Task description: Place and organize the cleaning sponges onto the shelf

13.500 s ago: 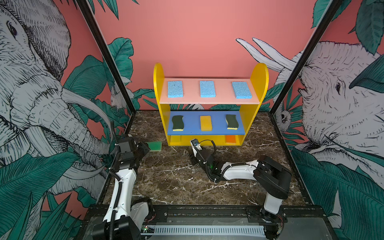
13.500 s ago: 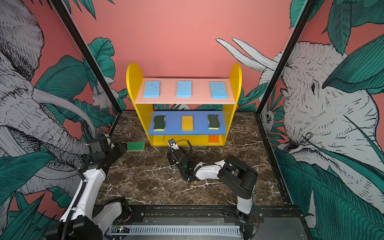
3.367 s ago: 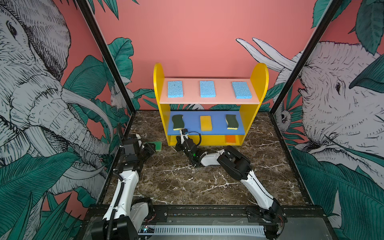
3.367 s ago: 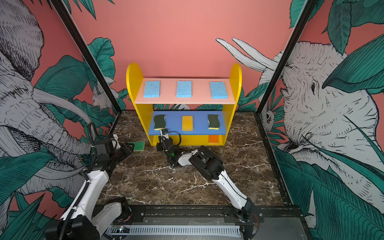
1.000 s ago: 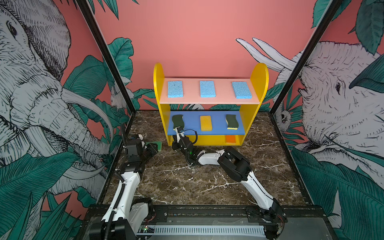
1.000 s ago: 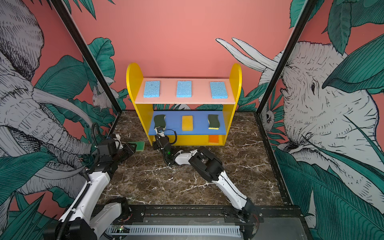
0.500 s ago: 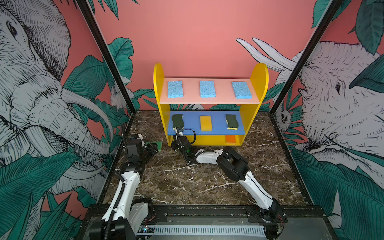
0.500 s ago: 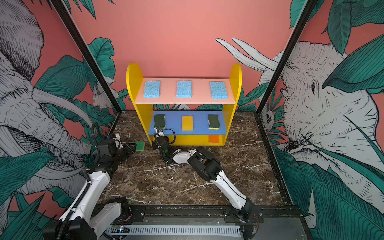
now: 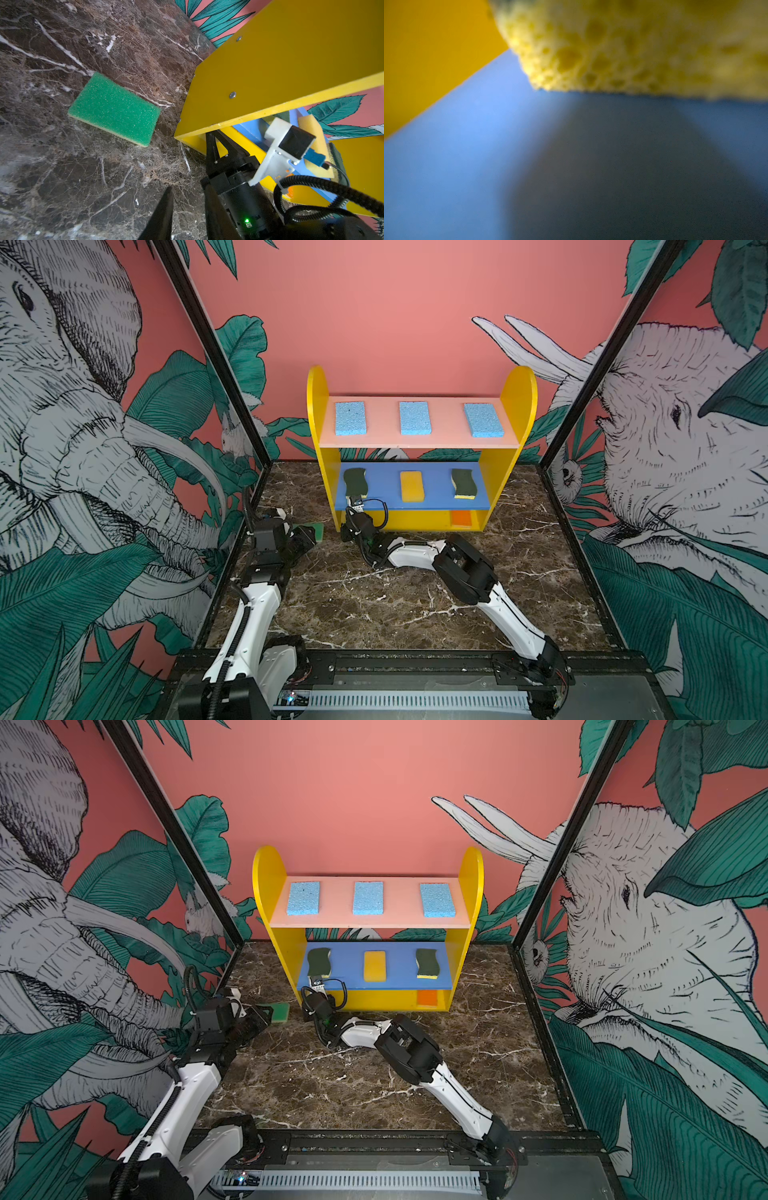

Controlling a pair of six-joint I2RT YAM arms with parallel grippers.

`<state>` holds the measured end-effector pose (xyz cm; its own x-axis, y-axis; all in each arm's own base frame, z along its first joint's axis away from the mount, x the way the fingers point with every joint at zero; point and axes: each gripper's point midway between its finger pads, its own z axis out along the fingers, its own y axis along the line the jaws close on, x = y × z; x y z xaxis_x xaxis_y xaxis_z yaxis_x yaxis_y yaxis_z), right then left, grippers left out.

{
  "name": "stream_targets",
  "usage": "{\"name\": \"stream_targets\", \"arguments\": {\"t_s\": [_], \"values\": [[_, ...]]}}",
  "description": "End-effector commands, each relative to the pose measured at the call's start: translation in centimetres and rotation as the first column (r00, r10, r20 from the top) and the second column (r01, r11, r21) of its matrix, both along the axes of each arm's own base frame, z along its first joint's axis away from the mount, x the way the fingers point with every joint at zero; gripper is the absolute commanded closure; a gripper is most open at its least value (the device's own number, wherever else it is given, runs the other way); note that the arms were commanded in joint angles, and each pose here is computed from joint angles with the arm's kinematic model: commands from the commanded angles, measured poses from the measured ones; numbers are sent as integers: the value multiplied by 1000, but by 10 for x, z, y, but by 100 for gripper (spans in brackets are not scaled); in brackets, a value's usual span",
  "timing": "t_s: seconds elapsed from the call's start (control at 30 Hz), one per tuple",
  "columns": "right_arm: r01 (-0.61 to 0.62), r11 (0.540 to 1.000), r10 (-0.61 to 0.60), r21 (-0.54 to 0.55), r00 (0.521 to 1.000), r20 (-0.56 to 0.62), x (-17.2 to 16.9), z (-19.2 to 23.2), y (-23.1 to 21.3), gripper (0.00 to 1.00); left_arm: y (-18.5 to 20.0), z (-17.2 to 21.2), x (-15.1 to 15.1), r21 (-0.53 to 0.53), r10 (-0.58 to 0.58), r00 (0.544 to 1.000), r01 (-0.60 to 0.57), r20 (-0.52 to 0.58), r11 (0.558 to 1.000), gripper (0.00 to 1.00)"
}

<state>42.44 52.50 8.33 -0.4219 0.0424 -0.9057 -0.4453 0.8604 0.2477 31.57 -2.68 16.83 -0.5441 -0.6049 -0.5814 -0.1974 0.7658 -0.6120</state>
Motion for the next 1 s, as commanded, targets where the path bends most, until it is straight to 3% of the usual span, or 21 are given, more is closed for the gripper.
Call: {"name": "stream_targets", "arguments": {"t_s": [0.0, 0.5, 0.97], "values": [[29, 996, -35, -87, 997, -75, -2, -38, -14, 100, -1, -1, -1, 8, -2, 1000, 1, 5, 1000, 71], [71, 985, -83, -155, 994, -71, -5, -43, -55, 100, -1, -1, -3, 8, -3, 1000, 3, 1, 1000, 71], [-144, 989, 145, -23, 989, 36, -23, -3, -17, 100, 0, -3, -6, 8, 7, 1000, -7, 8, 1000, 71]]}}
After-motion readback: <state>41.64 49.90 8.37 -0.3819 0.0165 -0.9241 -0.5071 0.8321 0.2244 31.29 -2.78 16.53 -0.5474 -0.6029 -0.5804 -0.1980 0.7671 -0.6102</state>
